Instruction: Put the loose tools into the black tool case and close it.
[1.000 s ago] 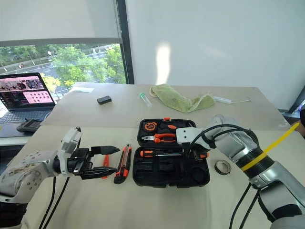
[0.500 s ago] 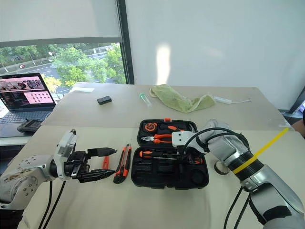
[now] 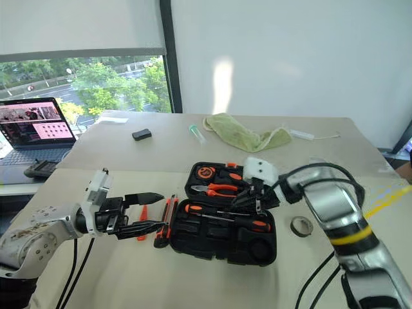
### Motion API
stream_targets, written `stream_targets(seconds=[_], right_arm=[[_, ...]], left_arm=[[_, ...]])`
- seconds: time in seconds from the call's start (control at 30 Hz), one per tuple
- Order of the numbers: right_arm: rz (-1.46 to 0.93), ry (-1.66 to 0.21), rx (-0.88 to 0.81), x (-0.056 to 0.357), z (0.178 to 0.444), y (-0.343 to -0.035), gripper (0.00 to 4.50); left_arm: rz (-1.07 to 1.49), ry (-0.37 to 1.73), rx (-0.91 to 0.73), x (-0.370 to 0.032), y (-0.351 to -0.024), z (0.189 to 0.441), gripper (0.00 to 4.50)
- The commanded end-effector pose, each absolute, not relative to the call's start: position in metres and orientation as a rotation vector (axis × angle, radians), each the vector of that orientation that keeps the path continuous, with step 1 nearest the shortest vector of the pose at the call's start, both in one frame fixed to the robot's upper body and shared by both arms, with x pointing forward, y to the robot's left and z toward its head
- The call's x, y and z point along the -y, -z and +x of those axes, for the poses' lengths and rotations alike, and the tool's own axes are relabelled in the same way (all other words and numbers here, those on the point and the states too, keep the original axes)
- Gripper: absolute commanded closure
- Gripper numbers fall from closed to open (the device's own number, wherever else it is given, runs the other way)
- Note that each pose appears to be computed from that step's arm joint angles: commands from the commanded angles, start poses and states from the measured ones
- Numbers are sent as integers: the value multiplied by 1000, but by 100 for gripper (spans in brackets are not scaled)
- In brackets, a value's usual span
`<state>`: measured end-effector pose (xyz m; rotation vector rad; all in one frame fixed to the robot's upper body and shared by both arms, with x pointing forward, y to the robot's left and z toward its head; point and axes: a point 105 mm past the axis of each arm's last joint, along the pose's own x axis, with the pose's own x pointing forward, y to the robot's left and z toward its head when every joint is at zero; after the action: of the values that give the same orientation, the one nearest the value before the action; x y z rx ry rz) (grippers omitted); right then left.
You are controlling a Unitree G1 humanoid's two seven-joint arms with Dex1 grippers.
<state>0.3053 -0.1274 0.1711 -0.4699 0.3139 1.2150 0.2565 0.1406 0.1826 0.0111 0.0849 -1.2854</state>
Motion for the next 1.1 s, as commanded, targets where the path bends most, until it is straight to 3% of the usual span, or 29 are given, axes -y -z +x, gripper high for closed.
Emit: stream_targets(seconds=[0.03,0.1,0.23,0.53,0.67,0.77,0.93,1.03,1.1], right_arm=[[-425,-1013,-194,137,305,-182,447],[-394,-939,-159,137,301,-178,447],[-345,-739,-152,135,294,-140,447],[-515,-810,-391,113,283,-63,447],[-559,-843,-454,116,280,-48,447],[-474,-882,-342,104,280,-72,447],[-297,-962,52,98,256,-166,447],[-278,-1081,75,96,234,-181,377],[-297,-1143,83,97,223,-191,297]], left_arm=[[19,1283,-46,-135,-192,252,0],[14,1267,-44,-135,-193,253,0],[2,1250,-44,-132,-194,256,0],[8,1240,-71,-133,-190,262,0],[17,1205,-86,-138,-184,263,0],[12,1122,-102,-145,-177,268,0],[17,675,-202,-177,-147,294,0],[-35,536,-259,-189,-139,298,0],[-19,363,-308,-208,-130,301,0]])
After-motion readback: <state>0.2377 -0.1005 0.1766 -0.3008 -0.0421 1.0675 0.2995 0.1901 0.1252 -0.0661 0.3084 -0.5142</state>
